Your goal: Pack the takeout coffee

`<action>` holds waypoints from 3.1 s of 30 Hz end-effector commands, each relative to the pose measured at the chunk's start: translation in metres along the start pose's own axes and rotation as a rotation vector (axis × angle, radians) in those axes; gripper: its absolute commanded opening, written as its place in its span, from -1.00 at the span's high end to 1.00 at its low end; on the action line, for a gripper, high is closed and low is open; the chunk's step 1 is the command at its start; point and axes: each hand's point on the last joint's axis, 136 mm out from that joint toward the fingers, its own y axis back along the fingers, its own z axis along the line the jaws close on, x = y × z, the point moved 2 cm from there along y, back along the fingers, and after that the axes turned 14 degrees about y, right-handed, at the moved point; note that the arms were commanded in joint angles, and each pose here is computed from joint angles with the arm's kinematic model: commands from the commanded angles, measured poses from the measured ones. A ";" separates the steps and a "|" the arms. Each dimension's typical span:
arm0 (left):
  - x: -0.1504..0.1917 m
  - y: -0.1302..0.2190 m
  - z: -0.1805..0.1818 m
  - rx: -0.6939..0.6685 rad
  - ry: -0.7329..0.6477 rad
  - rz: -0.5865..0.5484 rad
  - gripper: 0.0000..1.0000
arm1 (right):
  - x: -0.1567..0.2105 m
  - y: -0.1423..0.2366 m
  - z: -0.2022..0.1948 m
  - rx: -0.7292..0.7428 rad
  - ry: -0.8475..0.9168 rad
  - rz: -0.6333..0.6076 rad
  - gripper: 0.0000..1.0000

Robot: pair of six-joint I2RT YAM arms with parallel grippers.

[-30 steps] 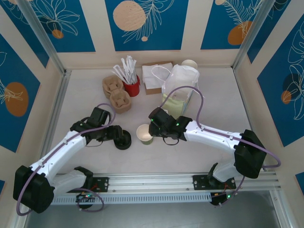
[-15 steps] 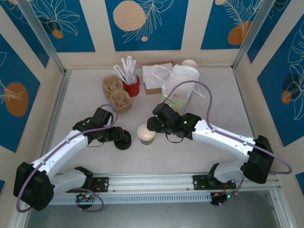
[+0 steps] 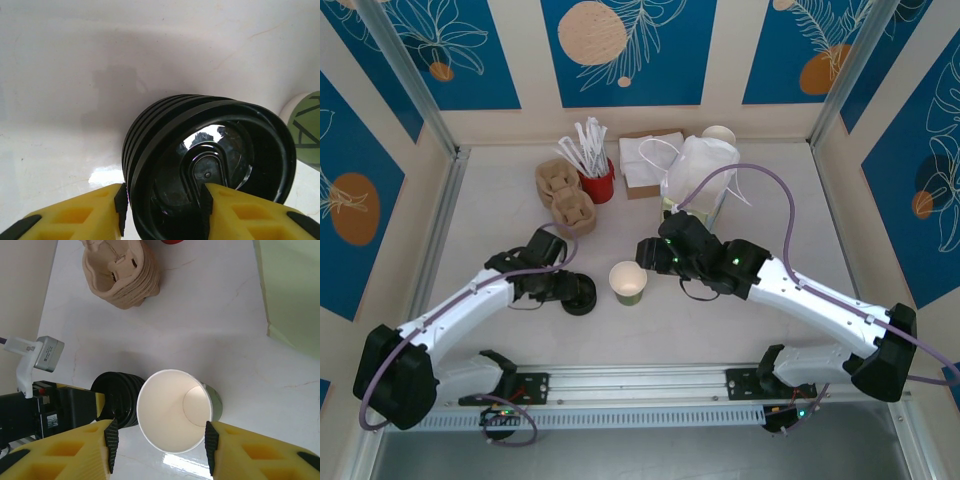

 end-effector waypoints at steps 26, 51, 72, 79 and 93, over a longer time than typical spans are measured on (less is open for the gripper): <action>-0.003 0.016 0.004 -0.044 -0.007 -0.046 0.70 | -0.004 0.004 0.006 -0.034 -0.044 -0.012 0.01; -0.024 0.129 -0.044 0.124 -0.021 -0.186 0.77 | -0.014 -0.002 0.092 -0.229 0.142 0.055 0.02; -0.018 0.149 -0.062 0.205 -0.041 -0.192 0.84 | -0.013 -0.020 0.108 -0.260 0.222 0.140 0.05; -0.015 0.150 -0.069 0.226 -0.071 -0.182 0.84 | -0.013 -0.025 0.112 -0.272 0.222 0.169 0.22; -0.005 0.157 -0.075 0.270 -0.102 -0.174 0.81 | -0.011 -0.024 0.106 -0.284 0.190 0.200 0.81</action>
